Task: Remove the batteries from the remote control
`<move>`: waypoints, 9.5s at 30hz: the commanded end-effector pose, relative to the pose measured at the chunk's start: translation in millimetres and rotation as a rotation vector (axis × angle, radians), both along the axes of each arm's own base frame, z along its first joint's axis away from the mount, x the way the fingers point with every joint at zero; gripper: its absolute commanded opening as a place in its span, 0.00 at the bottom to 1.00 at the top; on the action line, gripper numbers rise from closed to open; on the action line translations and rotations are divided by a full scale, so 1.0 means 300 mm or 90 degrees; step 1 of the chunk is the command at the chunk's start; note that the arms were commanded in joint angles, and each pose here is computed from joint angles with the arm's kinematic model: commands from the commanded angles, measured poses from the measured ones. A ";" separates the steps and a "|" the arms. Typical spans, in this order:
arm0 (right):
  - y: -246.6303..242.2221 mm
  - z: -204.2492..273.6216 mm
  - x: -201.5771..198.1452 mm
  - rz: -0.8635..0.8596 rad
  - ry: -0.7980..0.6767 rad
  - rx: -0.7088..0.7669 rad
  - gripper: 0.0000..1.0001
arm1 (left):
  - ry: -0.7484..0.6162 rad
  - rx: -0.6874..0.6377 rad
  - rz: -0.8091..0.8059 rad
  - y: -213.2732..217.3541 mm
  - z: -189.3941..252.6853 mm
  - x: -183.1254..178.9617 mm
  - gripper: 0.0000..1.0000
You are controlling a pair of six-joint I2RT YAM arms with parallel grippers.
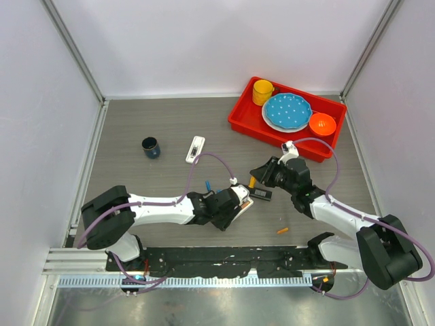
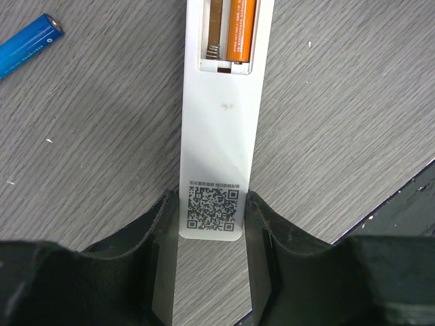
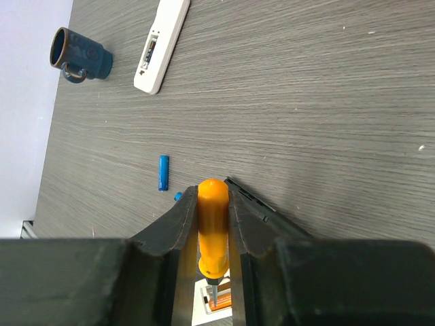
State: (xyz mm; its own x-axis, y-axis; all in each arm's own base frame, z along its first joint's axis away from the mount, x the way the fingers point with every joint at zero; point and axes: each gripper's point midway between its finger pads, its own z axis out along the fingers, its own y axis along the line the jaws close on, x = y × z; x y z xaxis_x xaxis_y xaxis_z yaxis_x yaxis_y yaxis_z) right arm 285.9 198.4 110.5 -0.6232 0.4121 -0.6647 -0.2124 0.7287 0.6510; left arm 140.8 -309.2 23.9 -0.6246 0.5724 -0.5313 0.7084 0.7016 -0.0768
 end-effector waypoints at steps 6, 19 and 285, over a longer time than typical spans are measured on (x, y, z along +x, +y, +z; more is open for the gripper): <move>0.000 0.103 0.048 -0.011 -0.061 0.009 0.01 | -0.003 0.043 0.001 0.044 -0.010 0.000 0.28; -0.027 0.081 0.064 -0.040 -0.057 -0.014 0.01 | 0.007 0.046 0.003 0.051 -0.027 -0.010 0.28; -0.019 0.242 0.010 -0.033 -0.076 0.077 0.01 | -0.029 -0.110 0.535 0.640 0.255 0.463 0.93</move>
State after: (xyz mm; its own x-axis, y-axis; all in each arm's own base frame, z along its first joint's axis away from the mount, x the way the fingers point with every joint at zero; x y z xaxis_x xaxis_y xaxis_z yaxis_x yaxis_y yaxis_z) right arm 277.1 186.4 153.5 -0.5714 0.5086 -0.6441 -0.1849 0.6848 0.7049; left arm 257.9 -98.6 71.2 -0.8226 -0.1821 -0.5387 -0.1223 0.9818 -0.1451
